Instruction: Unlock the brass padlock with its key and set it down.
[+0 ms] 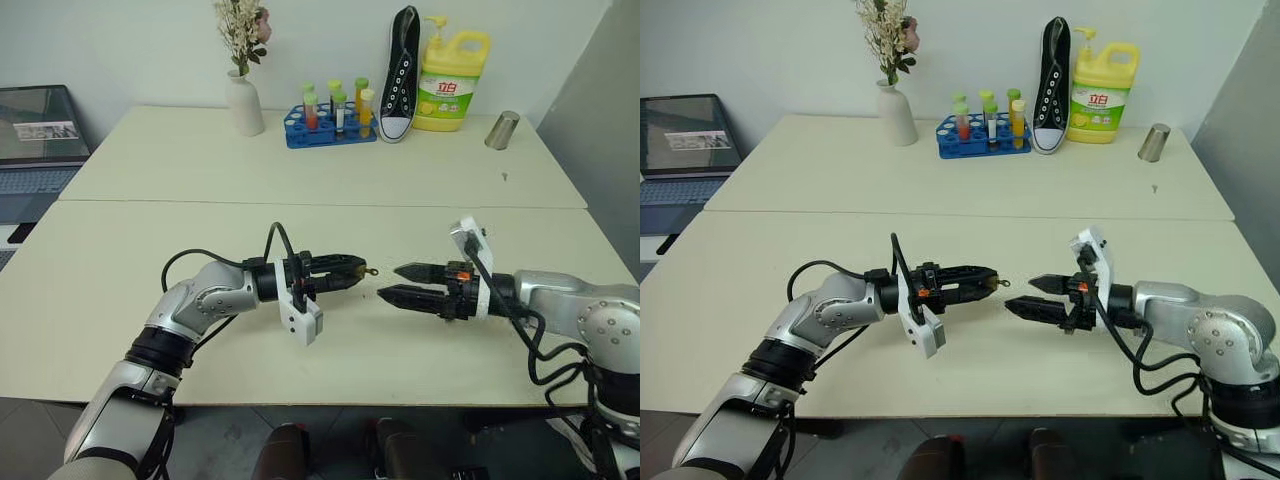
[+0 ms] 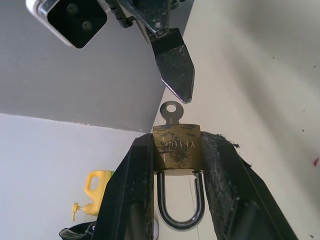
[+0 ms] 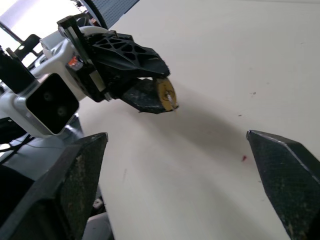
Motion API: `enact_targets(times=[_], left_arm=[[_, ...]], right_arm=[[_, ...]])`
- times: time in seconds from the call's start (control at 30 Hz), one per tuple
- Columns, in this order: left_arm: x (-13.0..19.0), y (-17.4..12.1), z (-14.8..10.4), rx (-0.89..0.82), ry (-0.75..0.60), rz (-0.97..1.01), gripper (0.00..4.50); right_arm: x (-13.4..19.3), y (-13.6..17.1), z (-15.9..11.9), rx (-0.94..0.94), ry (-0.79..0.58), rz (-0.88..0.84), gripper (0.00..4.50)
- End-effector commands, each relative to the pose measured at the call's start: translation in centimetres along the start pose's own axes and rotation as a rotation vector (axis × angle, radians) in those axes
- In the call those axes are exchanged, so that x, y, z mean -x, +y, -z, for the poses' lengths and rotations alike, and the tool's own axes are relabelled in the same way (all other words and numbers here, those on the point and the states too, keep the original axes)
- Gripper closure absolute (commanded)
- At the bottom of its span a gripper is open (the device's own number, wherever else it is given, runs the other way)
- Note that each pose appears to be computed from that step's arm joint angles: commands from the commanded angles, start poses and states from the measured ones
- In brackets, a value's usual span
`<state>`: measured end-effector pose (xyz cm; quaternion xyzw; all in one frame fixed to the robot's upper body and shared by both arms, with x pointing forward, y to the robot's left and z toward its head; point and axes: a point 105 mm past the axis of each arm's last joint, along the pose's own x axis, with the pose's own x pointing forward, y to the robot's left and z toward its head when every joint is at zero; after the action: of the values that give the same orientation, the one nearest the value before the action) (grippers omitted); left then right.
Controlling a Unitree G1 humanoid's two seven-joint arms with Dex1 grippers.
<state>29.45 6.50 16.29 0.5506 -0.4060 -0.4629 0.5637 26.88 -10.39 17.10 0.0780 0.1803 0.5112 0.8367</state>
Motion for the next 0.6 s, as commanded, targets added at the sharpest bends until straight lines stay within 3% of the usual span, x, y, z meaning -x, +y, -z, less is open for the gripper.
enact_targets(times=[0.03,0.57,0.6], left_arm=[[-0.3,1.2,-0.7,-0.015,-0.039,-0.053,3.53],[-0.9,1.4,-0.7,-0.019,-0.055,-0.055,3.53],[-0.9,1.4,-0.7,-0.019,-0.055,-0.055,3.53]], right_arm=[[-0.2,0.9,-0.3,0.091,-0.038,-0.026,0.0],[-3.3,0.6,-1.4,0.065,-0.082,-0.106,0.0],[-3.2,0.6,-1.5,0.065,-0.082,-0.107,0.17]])
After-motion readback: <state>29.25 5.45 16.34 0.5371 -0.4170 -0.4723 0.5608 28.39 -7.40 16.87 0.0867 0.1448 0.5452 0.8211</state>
